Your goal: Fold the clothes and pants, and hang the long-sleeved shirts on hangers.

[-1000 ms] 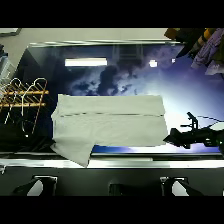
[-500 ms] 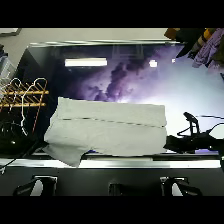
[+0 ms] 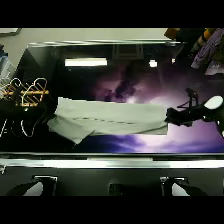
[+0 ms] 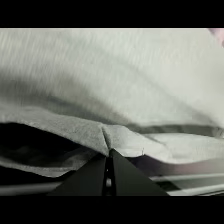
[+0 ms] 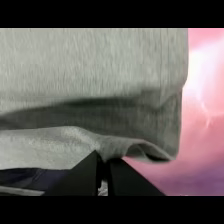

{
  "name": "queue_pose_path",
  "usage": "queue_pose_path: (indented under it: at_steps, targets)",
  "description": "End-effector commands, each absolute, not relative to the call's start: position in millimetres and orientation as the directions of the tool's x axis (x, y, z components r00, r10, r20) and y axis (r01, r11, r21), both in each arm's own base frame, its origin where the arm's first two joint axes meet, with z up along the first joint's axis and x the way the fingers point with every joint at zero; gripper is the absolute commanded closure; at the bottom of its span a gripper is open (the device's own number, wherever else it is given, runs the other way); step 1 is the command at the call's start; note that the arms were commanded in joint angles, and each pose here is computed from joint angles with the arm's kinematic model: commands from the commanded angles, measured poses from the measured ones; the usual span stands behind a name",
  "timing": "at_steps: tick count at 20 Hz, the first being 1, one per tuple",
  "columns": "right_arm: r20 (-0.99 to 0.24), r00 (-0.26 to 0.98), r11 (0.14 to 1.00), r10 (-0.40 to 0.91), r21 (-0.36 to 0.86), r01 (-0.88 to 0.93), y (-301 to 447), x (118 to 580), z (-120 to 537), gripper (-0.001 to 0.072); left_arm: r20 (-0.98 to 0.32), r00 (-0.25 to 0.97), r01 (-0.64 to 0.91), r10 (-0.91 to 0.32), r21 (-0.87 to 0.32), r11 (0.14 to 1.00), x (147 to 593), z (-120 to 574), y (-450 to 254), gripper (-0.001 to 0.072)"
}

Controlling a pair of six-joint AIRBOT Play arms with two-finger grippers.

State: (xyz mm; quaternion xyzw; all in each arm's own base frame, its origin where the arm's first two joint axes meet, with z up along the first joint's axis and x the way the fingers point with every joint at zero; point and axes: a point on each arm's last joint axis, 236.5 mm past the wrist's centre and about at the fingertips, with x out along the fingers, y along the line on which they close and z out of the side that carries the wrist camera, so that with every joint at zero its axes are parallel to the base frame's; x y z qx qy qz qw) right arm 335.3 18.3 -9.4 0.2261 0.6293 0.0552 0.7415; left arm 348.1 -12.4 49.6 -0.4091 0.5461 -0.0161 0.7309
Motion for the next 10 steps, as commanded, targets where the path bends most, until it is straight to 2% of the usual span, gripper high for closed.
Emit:
queue_pose_path:
  at_steps: [1, 5, 10]
  targets:
    - [-0.898, 0.242, 0.882, 0.366, 0.418, 0.217, 8.7, 386.9, -25.7, 0.0677, -0.781, 0.412, -0.397, -0.470, -0.618, 0.679, 412.4, 36.8, -11.0, 0.0692]
    - [-0.897, 0.265, 0.883, 0.353, 0.414, 0.223, -0.3, 416.9, -35.7, 0.0677, -0.772, 0.432, -0.412, -0.466, -0.629, 0.659, 461.2, 37.7, 0.5, 0.0691]
    - [-0.889, 0.321, 0.876, 0.327, 0.413, 0.250, -9.7, 444.1, -41.6, 0.0677, -0.777, 0.422, -0.441, -0.467, -0.626, 0.643, 489.3, 16.4, 9.6, 0.0692]
